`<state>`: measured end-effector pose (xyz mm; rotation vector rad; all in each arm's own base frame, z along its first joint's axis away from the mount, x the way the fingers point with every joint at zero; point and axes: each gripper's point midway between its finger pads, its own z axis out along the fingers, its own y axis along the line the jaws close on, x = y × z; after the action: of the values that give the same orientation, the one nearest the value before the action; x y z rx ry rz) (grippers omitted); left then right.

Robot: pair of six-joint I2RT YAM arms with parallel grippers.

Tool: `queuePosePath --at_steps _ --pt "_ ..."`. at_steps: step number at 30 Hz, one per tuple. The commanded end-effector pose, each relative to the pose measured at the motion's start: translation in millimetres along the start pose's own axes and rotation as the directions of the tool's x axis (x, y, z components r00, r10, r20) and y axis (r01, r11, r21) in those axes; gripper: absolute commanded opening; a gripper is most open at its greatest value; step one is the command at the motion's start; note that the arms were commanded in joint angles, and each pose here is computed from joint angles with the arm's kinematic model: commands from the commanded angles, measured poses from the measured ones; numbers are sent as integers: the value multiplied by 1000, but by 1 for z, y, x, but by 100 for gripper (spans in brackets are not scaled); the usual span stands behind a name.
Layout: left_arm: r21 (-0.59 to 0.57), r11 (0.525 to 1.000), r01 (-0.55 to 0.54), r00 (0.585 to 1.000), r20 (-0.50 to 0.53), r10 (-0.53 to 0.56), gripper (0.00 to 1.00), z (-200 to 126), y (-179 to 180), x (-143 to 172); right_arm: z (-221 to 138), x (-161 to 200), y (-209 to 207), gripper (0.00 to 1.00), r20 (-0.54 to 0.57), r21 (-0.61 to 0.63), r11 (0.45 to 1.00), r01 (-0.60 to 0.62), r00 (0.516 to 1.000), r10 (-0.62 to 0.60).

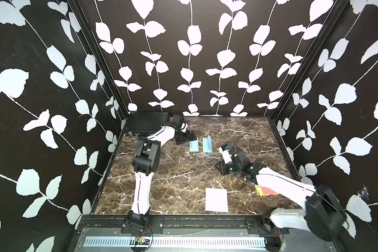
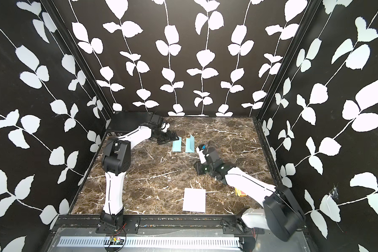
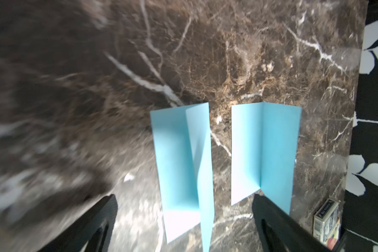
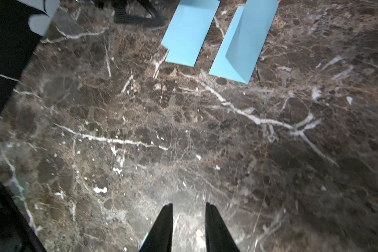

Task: Fold the square paper along the opposite sides
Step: Place the paper at the center of the board, then pick up the paper from the center of the board.

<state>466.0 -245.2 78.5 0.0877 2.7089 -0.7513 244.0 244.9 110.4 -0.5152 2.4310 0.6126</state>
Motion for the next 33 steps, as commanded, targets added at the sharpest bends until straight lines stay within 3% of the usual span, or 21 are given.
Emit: queuePosePath --at_steps 1,10,14,21,25,33 --pt "-32 998 -48 992 114 52 99 -57 -28 -1 -1 51 -29 31 -113 231 973 17 993 10" --pt "-59 996 -64 991 113 70 99 -75 -34 52 23 122 -4 42 -239 335 922 193 964 -115" --pt "-58 997 -55 993 100 61 99 -74 -28 65 14 131 5 43 -202 397 882 255 961 -187" --pt "-28 999 -30 996 82 32 98 -76 -27 79 39 161 3 44 -241 362 892 271 952 -191" --pt "-46 998 -35 995 96 39 99 -85 -24 84 56 158 -1 44 -279 383 860 338 930 -241" --pt "-45 999 -23 998 63 26 99 -88 -19 95 85 133 -9 44 -252 325 891 317 937 -241"
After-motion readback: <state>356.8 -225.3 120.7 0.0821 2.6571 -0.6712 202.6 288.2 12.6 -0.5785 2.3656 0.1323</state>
